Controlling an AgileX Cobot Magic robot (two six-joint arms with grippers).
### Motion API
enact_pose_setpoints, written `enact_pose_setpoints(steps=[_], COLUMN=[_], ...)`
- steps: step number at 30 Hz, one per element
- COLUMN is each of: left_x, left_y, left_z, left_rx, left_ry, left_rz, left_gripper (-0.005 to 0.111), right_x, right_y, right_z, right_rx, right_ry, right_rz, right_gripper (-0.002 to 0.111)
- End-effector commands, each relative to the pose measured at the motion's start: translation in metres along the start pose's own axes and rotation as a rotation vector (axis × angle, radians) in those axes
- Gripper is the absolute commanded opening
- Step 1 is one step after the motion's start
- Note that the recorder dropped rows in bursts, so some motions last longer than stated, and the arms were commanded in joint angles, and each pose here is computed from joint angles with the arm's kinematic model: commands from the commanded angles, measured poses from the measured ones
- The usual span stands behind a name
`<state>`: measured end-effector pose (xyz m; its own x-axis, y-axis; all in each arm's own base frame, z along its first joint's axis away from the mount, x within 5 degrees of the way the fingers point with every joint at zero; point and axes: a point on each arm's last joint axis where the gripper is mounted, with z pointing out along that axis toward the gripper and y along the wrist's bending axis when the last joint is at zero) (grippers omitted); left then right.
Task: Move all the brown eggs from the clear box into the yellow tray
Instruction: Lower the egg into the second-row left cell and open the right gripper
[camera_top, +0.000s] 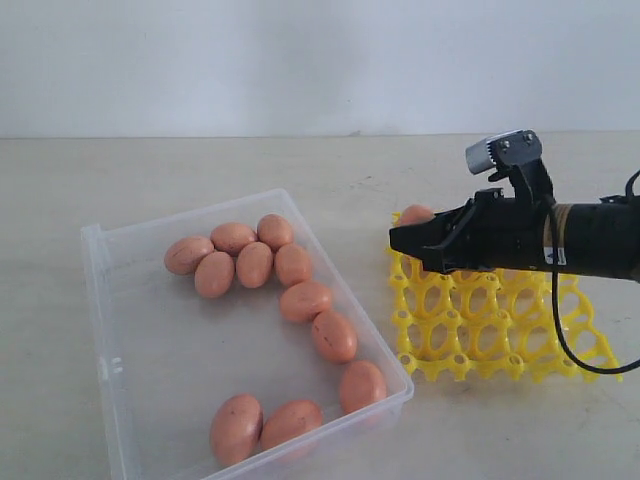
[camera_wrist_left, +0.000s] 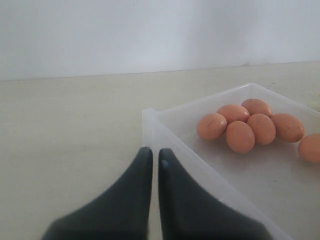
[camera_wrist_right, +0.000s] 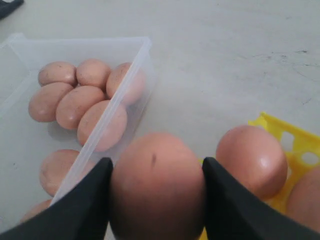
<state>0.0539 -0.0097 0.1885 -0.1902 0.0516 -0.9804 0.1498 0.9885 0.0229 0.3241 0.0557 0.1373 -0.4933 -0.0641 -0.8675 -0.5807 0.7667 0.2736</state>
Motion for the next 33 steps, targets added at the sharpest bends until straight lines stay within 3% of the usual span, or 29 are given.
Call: enact_pose_setpoints(steps=[1, 15, 21, 29, 33], left_x=[0.0006, 0.0006, 0.0006, 0.0006, 0.0006], left_y=[-0.0001, -0.0001, -0.0001, -0.0001, -0.0001], left_z=[0.0002, 0.0002, 0.0002, 0.0002, 0.0002], left_rx=[0.003, 0.003, 0.003, 0.003, 0.003], left_ry=[-0.005, -0.005, -0.005, -0.005, -0.005], left_rz=[0.003, 0.003, 0.003, 0.003, 0.003], left_gripper=[0.004, 0.004, 0.004, 0.004, 0.004], right_x=[0.0043, 0.0092, 0.0058, 0.0045, 0.0041], right_y=[-0.0005, -0.004, -0.0039, -0.0054, -0.0059], right_z=[0.0025, 0.0035, 0.0038, 0.0038, 0.0038], right_rx=[-0.012, 0.014, 0.013, 0.032, 0.037], right_ry=[0.009, 0.047, 0.014, 0.001, -0.003], right_rz=[-0.031, -0.151, -0.148, -0.137, -0.132], right_gripper=[0.0, 0.0, 0.033, 0.036, 0.051])
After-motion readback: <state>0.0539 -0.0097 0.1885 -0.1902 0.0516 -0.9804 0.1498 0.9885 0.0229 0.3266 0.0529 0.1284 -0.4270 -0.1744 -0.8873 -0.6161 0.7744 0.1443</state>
